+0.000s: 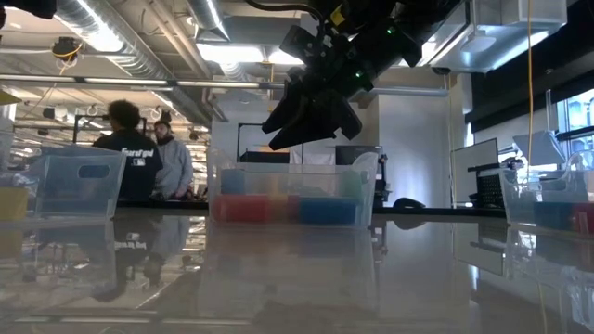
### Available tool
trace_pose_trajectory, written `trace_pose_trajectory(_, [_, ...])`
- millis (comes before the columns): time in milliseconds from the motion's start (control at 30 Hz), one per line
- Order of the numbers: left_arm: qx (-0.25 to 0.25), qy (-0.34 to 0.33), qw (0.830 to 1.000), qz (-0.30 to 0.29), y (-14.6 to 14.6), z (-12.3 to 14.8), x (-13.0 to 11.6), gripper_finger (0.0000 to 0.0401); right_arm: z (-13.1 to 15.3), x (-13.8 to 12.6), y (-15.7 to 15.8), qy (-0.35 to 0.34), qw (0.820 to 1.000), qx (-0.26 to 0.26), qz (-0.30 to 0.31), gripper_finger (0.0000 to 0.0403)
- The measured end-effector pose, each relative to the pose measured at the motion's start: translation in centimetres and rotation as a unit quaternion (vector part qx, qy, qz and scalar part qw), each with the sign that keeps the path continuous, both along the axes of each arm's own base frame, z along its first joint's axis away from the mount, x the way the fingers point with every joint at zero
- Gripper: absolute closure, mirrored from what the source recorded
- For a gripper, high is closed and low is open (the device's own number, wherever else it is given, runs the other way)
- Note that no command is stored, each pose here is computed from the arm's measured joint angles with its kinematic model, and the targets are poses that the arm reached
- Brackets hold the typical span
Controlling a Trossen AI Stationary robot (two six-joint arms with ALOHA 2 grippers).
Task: Sort blocks by size
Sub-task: Put the yellow triangular block into the left transparent bin, then put the green triangular block into the left transparent bin
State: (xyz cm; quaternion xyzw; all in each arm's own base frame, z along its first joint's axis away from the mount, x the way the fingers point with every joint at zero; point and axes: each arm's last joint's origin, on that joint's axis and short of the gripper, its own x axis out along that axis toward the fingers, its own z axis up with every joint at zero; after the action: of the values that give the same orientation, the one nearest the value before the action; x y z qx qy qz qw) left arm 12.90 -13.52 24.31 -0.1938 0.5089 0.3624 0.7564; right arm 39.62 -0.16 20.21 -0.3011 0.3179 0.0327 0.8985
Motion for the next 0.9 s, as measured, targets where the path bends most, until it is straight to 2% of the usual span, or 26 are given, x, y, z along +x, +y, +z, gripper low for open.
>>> trace_pose_trajectory(200, [-0.011, 0.015, 1.0, -0.001, 0.3, 0.0, 0.5, 0.0195, 0.0, 0.0, 0.0, 0.0, 1.0, 0.002, -0.001, 0.0116])
trace_pose_trajectory(300, [-0.008, 0.025, 0.999, -0.02, 0.5, 0.0, 0.7, 0.017, 0.0, 0.0, 0.0, 0.0, 1.0, 0.002, -0.001, 0.0116])
trace_pose_trajectory(667, [0.018, 0.059, 0.987, -0.149, 0.4, -0.1, 1.0, 0.0158, 0.0, 0.0, 0.0, -0.001, 1.0, 0.008, -0.005, 0.0116])
trace_pose_trajectory(800, [0.015, 0.052, 0.971, -0.233, -0.2, -0.1, 1.6, 0.0158, 0.0, 0.0, 0.0, -0.002, 1.0, 0.011, -0.008, 0.0116])
trace_pose_trajectory(900, [0.0, 0.009, 0.942, -0.336, -1.6, 0.0, 2.5, 0.0159, 0.0, 0.0, 0.0, -0.001, 1.0, 0.011, -0.008, 0.0116])
